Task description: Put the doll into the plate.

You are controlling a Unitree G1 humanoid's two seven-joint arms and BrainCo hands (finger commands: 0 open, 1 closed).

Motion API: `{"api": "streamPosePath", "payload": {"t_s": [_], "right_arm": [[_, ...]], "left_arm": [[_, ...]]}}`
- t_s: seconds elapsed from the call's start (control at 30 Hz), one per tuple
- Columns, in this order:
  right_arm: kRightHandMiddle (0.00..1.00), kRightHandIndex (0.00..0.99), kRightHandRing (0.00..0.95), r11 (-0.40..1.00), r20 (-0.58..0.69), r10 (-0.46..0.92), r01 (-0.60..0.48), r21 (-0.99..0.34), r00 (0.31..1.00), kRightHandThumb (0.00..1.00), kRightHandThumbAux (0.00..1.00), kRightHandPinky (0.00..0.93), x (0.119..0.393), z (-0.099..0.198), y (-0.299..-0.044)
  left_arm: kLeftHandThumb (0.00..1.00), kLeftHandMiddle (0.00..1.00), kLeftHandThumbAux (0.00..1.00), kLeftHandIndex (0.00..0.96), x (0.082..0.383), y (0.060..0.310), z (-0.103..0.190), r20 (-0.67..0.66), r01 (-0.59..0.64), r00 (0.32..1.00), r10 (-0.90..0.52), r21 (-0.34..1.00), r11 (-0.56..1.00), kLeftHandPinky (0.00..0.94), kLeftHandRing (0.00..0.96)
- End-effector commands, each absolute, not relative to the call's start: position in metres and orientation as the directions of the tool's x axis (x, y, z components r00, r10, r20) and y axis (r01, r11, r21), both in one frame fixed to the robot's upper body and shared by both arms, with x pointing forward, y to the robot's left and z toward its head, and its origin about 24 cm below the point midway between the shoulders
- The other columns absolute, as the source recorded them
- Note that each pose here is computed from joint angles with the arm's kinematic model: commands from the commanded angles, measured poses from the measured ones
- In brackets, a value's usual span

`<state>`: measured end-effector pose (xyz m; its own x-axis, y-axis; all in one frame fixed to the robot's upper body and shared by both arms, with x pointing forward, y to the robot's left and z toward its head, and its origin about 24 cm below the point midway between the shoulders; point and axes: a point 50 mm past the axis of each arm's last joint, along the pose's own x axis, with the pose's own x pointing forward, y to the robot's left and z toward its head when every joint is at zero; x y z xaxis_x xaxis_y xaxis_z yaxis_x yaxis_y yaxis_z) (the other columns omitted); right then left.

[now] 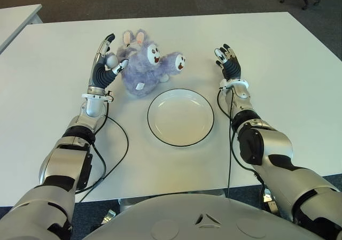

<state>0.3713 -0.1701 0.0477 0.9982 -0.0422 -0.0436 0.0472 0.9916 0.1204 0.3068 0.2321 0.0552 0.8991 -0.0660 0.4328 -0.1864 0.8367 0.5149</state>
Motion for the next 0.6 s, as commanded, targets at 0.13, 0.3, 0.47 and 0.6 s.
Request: {"api": "streamPosePath", "payload": {"t_s": [0.13, 0.3, 0.47, 0.6], "right_arm": [[0.056, 0.021, 0.048, 0.986, -0.219, -0.051, 0.083, 0.143, 0.974, 0.075, 0.576, 0.057, 0.3477, 0.0037, -0.1702], [0.057, 0.022, 0.049, 0.986, -0.219, -0.050, 0.083, 0.144, 0.974, 0.076, 0.577, 0.060, 0.3478, 0.0037, -0.1697], [0.055, 0.022, 0.049, 0.986, -0.220, -0.051, 0.083, 0.142, 0.974, 0.075, 0.580, 0.057, 0.3479, 0.0038, -0.1692], [0.052, 0.021, 0.046, 0.987, -0.222, -0.050, 0.083, 0.141, 0.974, 0.074, 0.578, 0.055, 0.3479, 0.0036, -0.1686]], "left_arm": [[0.134, 0.000, 0.305, 0.000, 0.2821, 0.2393, 0.0197, 0.302, -0.131, 0.952, -0.056, 0.564, 0.816, 0.000, 0.000], [0.130, 0.000, 0.306, 0.000, 0.2820, 0.2406, 0.0198, 0.298, -0.129, 0.953, -0.063, 0.581, 0.803, 0.000, 0.000], [0.153, 0.000, 0.322, 0.000, 0.2831, 0.2411, 0.0207, 0.302, -0.135, 0.951, -0.067, 0.602, 0.787, 0.000, 0.000], [0.181, 0.011, 0.329, 0.000, 0.2846, 0.2400, 0.0214, 0.306, -0.141, 0.950, -0.067, 0.608, 0.781, 0.002, 0.004]]}}
